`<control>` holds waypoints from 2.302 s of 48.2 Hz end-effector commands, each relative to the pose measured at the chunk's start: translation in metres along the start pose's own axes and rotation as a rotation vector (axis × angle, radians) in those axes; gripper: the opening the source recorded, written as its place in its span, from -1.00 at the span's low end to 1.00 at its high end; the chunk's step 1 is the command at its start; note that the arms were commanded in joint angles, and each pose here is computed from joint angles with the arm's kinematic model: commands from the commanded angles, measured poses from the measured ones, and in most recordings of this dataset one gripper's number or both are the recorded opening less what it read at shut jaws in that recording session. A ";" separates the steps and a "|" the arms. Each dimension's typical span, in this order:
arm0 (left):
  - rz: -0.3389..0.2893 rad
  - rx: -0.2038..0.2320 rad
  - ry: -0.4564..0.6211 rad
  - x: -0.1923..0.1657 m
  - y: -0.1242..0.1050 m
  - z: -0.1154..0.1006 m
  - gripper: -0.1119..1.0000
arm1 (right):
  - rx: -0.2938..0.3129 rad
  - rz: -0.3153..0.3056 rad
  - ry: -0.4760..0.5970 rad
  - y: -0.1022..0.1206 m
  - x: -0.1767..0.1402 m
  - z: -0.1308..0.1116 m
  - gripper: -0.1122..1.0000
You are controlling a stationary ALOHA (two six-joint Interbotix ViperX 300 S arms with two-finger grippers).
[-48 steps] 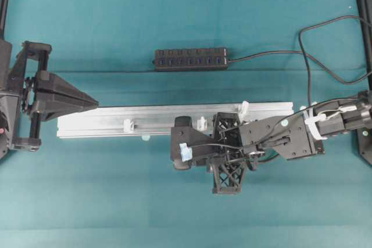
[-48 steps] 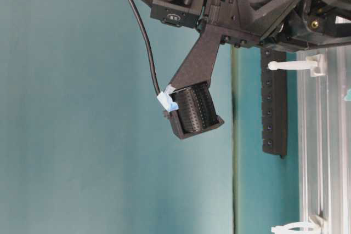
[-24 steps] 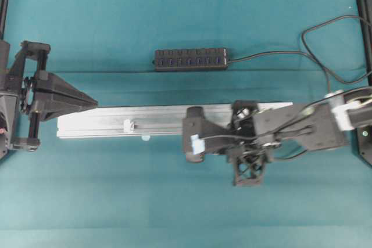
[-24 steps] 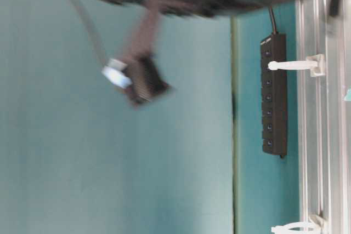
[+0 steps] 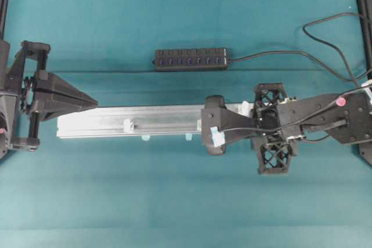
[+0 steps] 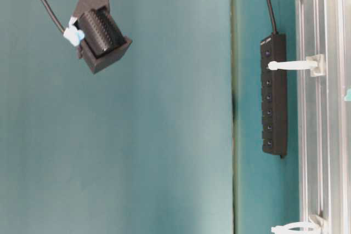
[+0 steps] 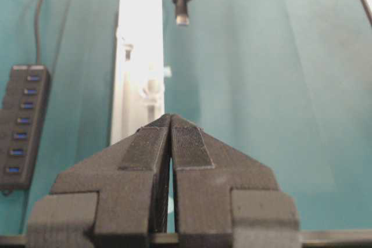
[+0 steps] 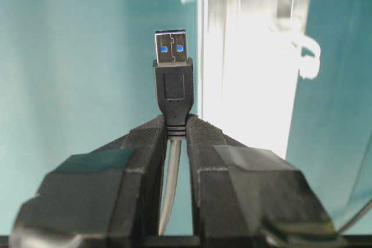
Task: Pass the USB cable through three rings with both arms.
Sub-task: 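Carry the plug with the right gripper to the rightmost white ring, then push the plug tip through the rightmost ring with the right gripper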
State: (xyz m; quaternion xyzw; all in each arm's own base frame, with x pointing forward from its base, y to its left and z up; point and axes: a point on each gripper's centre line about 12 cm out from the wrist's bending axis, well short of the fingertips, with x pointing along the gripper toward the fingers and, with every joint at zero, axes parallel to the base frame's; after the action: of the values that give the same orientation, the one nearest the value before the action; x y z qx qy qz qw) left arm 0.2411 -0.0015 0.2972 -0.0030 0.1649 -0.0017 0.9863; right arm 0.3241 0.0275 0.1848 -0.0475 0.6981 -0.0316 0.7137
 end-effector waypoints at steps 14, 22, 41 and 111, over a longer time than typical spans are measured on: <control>-0.001 0.002 -0.023 -0.001 0.000 0.008 -0.76 | 0.017 -0.036 0.001 -0.016 -0.018 -0.022 -0.90; -0.002 0.002 -0.028 -0.002 0.000 0.009 -0.76 | 0.021 -0.076 0.012 -0.029 -0.021 -0.035 -0.90; -0.001 0.000 -0.028 -0.002 0.000 0.010 -0.76 | 0.050 -0.088 0.001 -0.041 -0.013 -0.062 -0.90; 0.008 -0.004 -0.041 -0.001 0.002 0.015 -0.76 | 0.036 -0.064 -0.175 -0.059 0.050 -0.041 -0.90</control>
State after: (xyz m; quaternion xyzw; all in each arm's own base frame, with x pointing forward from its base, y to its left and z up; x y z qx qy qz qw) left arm 0.2428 -0.0001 0.2970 -0.0051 0.1657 0.0014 0.9862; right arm 0.2776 -0.0365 0.1350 -0.0535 0.6414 -0.0655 0.7625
